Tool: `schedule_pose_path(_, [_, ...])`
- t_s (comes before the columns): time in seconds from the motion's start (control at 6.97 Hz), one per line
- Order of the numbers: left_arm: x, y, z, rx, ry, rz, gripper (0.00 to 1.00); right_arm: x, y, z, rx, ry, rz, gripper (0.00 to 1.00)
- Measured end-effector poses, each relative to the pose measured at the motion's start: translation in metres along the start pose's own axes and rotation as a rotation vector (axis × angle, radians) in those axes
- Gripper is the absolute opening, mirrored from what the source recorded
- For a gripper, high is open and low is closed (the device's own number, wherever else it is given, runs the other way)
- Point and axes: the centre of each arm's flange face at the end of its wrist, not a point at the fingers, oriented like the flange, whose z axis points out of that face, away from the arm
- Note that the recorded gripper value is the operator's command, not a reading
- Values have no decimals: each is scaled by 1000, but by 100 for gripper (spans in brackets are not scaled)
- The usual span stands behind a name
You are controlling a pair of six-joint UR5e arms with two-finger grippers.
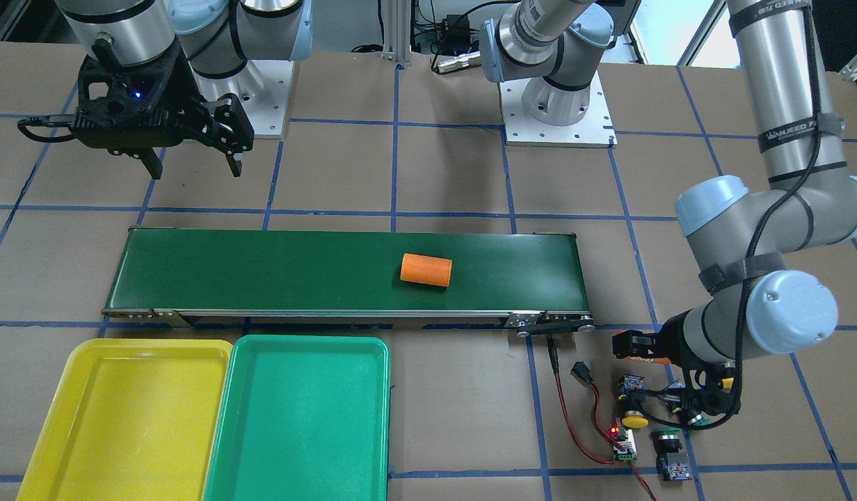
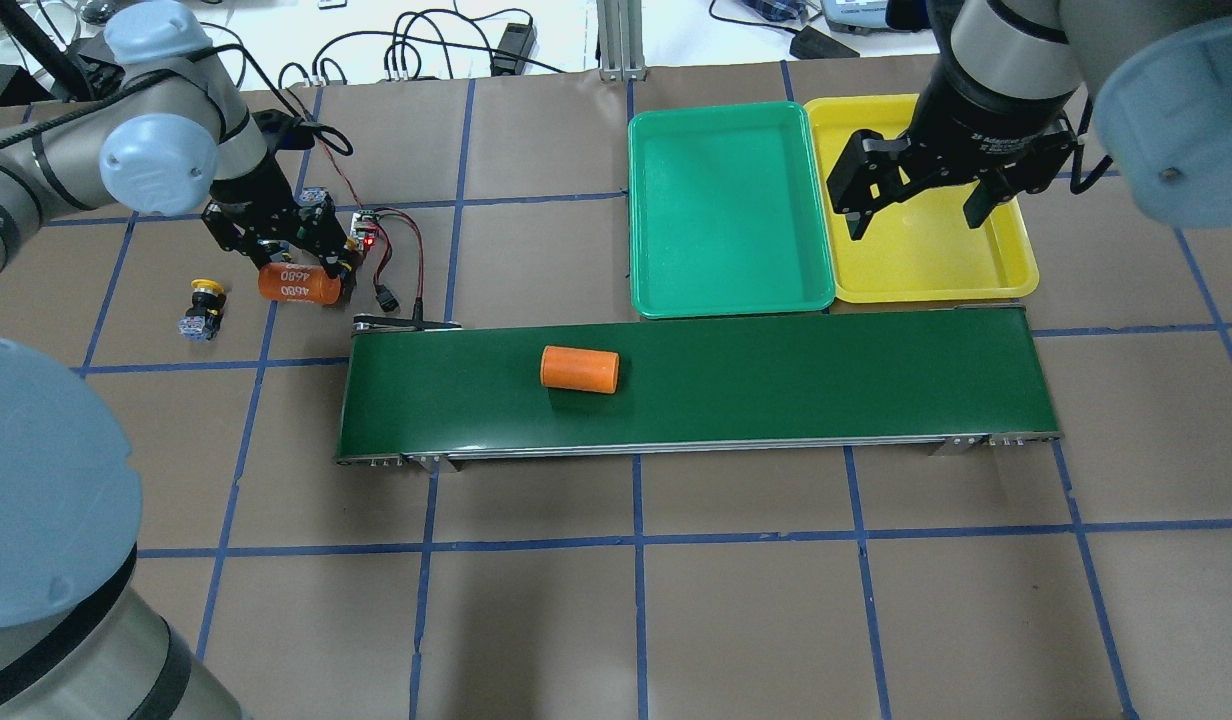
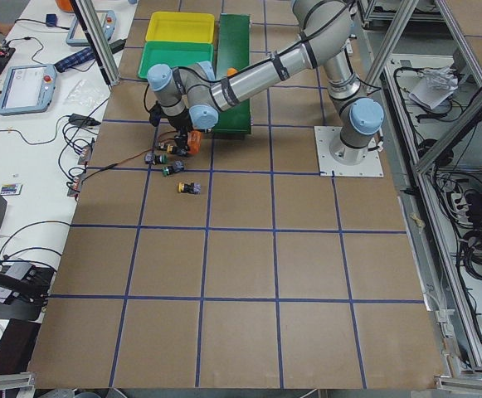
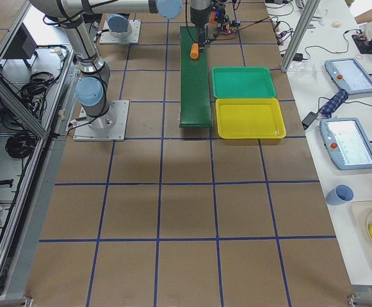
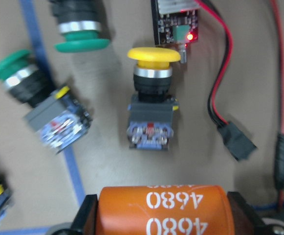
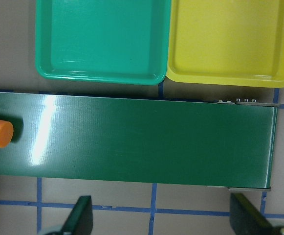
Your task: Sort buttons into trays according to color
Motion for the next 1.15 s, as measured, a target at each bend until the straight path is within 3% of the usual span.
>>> schedule_pose_path(0.29, [24,34,-46,3,3,-3,0,0,0,0,0,0,-1,100])
schedule_pose_path(0.43, [49,56,-52,-3,3,7,0,0,0,0,0,0,-1,100])
schedule_pose_path(0.72, [89,94,-29,-46,8,-2,0,0,0,0,0,0,0,100])
schedule_pose_path(1.15, [113,104,1,-95,11,-26,0,0,0,0,0,0,-1,100])
